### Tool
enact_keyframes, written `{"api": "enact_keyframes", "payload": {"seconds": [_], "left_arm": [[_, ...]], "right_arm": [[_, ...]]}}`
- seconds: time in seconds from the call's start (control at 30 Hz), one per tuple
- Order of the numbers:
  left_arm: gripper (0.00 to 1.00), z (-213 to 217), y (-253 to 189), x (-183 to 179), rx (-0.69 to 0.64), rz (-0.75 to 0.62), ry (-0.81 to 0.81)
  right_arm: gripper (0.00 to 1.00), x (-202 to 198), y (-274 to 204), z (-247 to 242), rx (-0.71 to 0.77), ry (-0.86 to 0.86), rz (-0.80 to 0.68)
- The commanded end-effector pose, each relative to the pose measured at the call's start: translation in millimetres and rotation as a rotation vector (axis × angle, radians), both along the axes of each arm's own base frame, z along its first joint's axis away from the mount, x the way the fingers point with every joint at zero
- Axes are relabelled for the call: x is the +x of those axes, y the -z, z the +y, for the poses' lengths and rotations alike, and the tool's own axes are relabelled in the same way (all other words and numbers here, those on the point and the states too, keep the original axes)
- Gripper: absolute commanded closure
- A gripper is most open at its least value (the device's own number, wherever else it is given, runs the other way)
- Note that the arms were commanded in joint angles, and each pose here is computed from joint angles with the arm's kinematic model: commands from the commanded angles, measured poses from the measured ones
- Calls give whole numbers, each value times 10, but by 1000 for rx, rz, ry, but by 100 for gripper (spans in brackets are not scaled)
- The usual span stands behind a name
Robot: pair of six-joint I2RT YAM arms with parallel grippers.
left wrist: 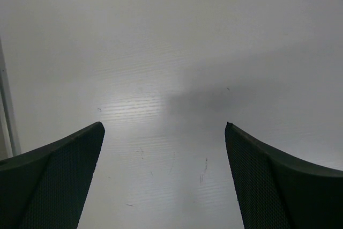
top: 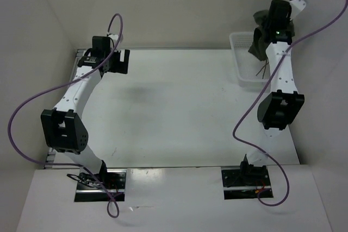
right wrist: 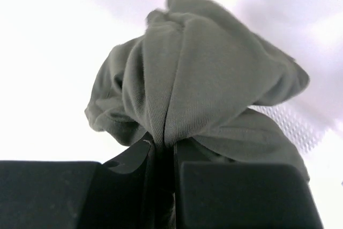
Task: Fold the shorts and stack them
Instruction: Grab the shorts from the pile, then move the shorts to the center of the board
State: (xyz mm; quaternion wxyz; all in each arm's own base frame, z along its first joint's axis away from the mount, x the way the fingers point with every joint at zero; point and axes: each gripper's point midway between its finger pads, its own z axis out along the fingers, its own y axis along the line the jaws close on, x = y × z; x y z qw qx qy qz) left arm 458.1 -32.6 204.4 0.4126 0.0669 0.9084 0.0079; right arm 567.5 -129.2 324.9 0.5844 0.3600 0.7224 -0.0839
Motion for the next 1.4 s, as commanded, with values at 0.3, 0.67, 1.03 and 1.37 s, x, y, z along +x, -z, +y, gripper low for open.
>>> {"api": "enact_keyframes", "payload": {"seconds": [0.3, 0.67, 1.03, 1.37], "left_arm": [[0, 21, -1034, -566, -25, -266, 13], [0, 298, -1198, -1031, 21, -345, -87], [0, 111, -1083, -813, -27, -289, -3], [0, -422, -940, -857, -200, -165, 246]], "right_arm": [[100, -1198, -2416, 2326, -284, -867, -523], [100, -1914, -1838, 3414, 115, -1545, -472], [100, -1706, -596, 3695, 284, -1446, -181], [100, -1482, -127, 3287, 537, -957, 2]]}}
